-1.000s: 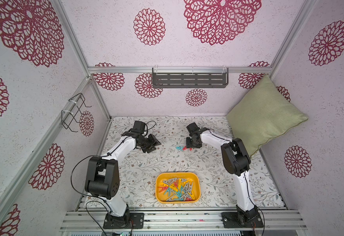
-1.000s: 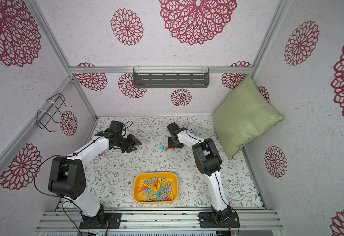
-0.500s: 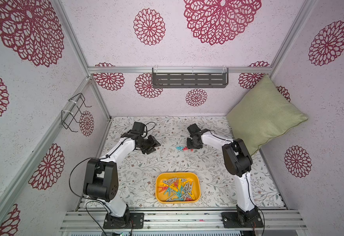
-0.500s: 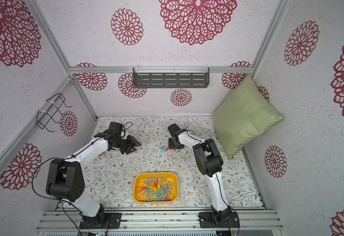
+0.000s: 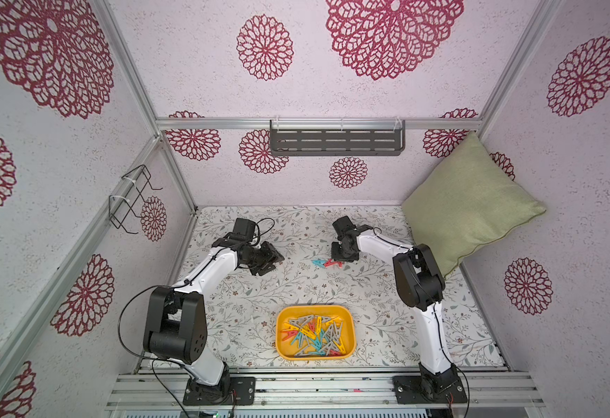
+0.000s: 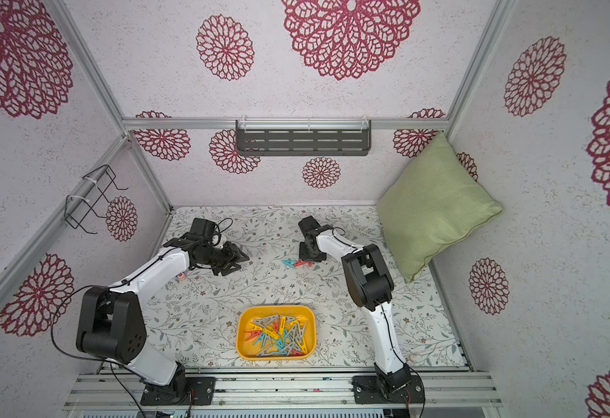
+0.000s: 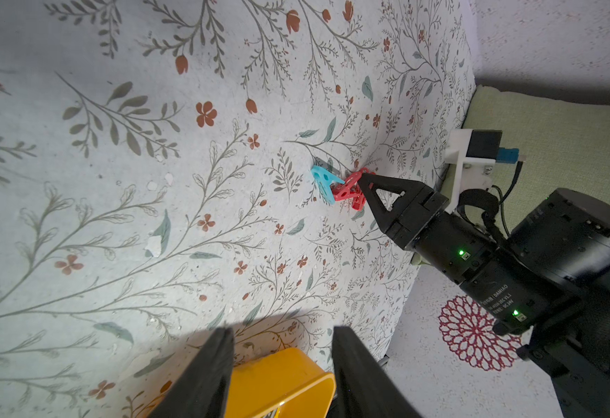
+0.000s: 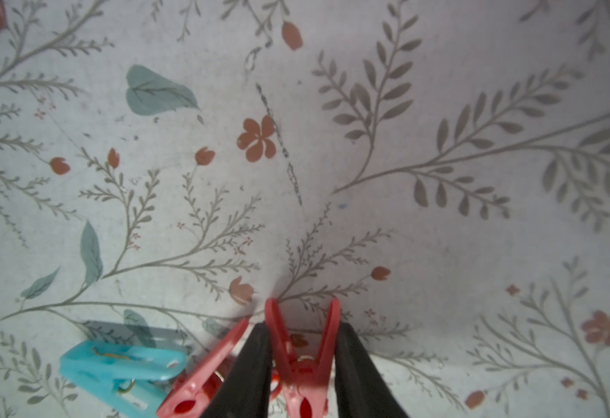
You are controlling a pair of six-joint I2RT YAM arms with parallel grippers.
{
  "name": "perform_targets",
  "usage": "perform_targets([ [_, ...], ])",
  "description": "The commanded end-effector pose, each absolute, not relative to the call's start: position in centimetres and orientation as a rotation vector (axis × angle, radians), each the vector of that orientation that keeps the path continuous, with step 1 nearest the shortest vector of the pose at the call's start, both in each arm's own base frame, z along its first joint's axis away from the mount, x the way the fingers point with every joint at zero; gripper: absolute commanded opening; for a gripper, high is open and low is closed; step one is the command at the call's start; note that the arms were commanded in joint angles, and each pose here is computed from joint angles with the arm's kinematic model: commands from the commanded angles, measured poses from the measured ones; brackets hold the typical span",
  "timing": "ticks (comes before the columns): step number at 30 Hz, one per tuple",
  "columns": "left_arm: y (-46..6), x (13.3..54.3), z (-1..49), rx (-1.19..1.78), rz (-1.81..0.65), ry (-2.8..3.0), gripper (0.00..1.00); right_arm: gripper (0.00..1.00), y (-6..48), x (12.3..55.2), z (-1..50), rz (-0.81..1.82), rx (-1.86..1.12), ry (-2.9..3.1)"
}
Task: Put the clothespins into the storage box
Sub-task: Pick up the clothespin from the center of the board, then place the clothespin in the storage box.
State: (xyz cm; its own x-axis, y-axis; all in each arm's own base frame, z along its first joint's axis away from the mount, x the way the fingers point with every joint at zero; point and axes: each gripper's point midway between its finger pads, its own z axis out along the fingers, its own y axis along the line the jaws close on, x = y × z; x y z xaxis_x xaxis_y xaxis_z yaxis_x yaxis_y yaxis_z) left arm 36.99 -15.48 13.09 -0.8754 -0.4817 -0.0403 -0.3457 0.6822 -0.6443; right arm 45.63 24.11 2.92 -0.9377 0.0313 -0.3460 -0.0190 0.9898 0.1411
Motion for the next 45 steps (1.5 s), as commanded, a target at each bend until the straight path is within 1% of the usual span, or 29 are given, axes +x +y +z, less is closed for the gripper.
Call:
perform_targets([
  [1, -15.3, 37.1, 13.9, -0.656, -0.978, 2.658, 0.51, 0.33, 22.7, 44.7, 3.1, 0.155, 0.028, 2.822],
  [10, -15.6, 37.7, 14.4, -0.648, -0.993, 2.646, 0.51, 0.32, 22.4, 44.5, 8.6, 0.189, -0.018, 2.723],
  [14, -15.8, 37.8, 14.5, -0.655, -0.997, 2.641, 0.51, 0.3, 22.9, 43.0, 11.2, 0.243, -0.069, 2.683],
  [17, -16.0, 37.8, 14.5, -0.662, -1.004, 2.634, 0.51, 0.3, 23.7, 41.1, 12.9, 0.308, -0.122, 2.659],
  [20, -16.4, 37.8, 14.5, -0.667, -1.016, 2.63, 0.51, 0.3, 25.1, 38.5, 14.3, 0.361, -0.211, 2.634],
  [25, -17.5, 37.4, 14.0, -0.68, -1.032, 2.629, 0.51, 0.29, 28.0, 32.8, 15.4, 0.436, -0.388, 2.608],
  [31, -18.7, 36.4, 13.1, -0.705, -1.049, 2.628, 0.51, 0.29, 31.1, 25.2, 14.7, 0.566, -0.6, 2.586],
  [35, -19.5, 35.6, 12.4, -0.714, -1.053, 2.636, 0.51, 0.3, 32.0, 20.4, 13.2, 0.617, -0.746, 2.59],
  [38, -20.0, 35.0, 12.0, -0.709, -1.047, 2.645, 0.51, 0.36, 31.7, 18.2, 11.9, 0.637, -0.778, 2.613],
  [40, -20.3, 34.8, 12.0, -0.706, -1.044, 2.645, 0.51, 0.42, 31.4, 17.6, 11.6, 0.657, -0.772, 2.615],
  [42, -20.5, 34.5, 12.0, -0.704, -1.042, 2.644, 0.51, 0.51, 31.2, 17.7, 11.8, 0.66, -0.746, 2.605],
  [45, -20.5, 34.5, 12.2, -0.703, -1.043, 2.638, 0.51, 0.6, 31.2, 18.7, 12.9, 0.637, -0.714, 2.57],
])
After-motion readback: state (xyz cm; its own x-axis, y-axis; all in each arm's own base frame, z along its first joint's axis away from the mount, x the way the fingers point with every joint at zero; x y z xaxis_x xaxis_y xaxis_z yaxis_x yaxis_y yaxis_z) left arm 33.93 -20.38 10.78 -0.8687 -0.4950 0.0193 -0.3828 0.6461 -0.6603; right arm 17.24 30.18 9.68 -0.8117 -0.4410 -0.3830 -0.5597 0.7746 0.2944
